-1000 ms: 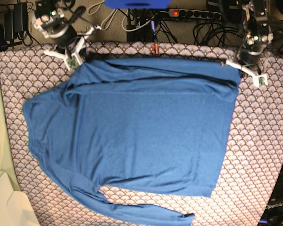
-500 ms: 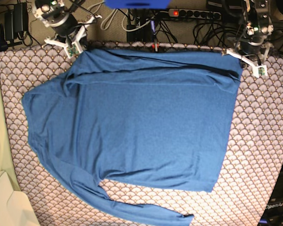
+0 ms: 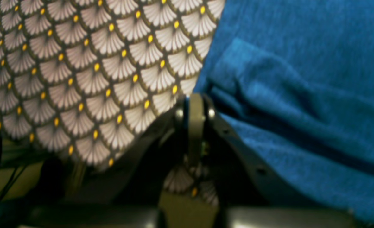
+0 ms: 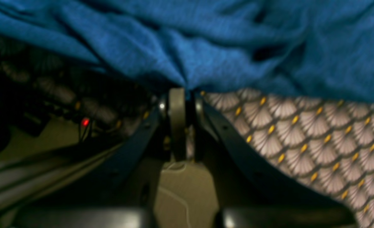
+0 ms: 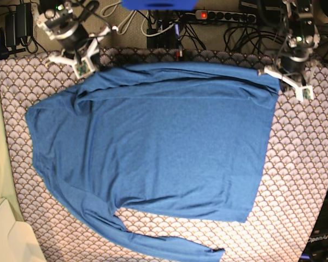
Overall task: Fold the T-shirt properly
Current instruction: 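Drag the shirt toward the robot with both grippers, flattening it, then slide both grippers along the shirt edge, pulling it taut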
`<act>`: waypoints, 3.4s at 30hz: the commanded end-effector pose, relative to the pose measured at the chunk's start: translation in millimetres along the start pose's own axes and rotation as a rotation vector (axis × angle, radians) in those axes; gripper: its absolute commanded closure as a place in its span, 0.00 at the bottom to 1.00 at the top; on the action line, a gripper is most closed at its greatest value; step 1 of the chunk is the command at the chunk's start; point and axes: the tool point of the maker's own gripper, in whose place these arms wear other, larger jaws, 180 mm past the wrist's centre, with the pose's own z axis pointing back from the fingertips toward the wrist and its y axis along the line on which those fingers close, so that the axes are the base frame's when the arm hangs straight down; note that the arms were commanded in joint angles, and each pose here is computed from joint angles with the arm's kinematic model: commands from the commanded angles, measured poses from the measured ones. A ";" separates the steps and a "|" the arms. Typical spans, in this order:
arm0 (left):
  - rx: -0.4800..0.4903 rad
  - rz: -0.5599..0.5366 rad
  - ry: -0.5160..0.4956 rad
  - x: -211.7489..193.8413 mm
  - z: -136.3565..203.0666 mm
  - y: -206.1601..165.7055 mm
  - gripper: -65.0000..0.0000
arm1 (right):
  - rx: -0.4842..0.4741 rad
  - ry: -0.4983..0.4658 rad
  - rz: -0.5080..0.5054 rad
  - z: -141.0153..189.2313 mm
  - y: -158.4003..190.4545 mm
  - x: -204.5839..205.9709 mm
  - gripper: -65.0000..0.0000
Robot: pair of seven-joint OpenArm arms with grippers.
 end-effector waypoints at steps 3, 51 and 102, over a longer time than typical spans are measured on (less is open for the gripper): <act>0.056 0.014 -0.085 28.4 0.3 20.4 0.99 | -0.002 -0.045 0.009 1.9 -2.8 12.2 1.00; 0.001 0.076 -0.034 139.4 -117.4 -33.8 0.99 | -0.162 -0.019 0.118 -111.7 -130.2 103.0 1.00; -0.047 0.084 0.040 74.6 -100.7 -59.3 0.35 | -0.176 -0.021 0.137 -89.9 -128.1 90.7 0.55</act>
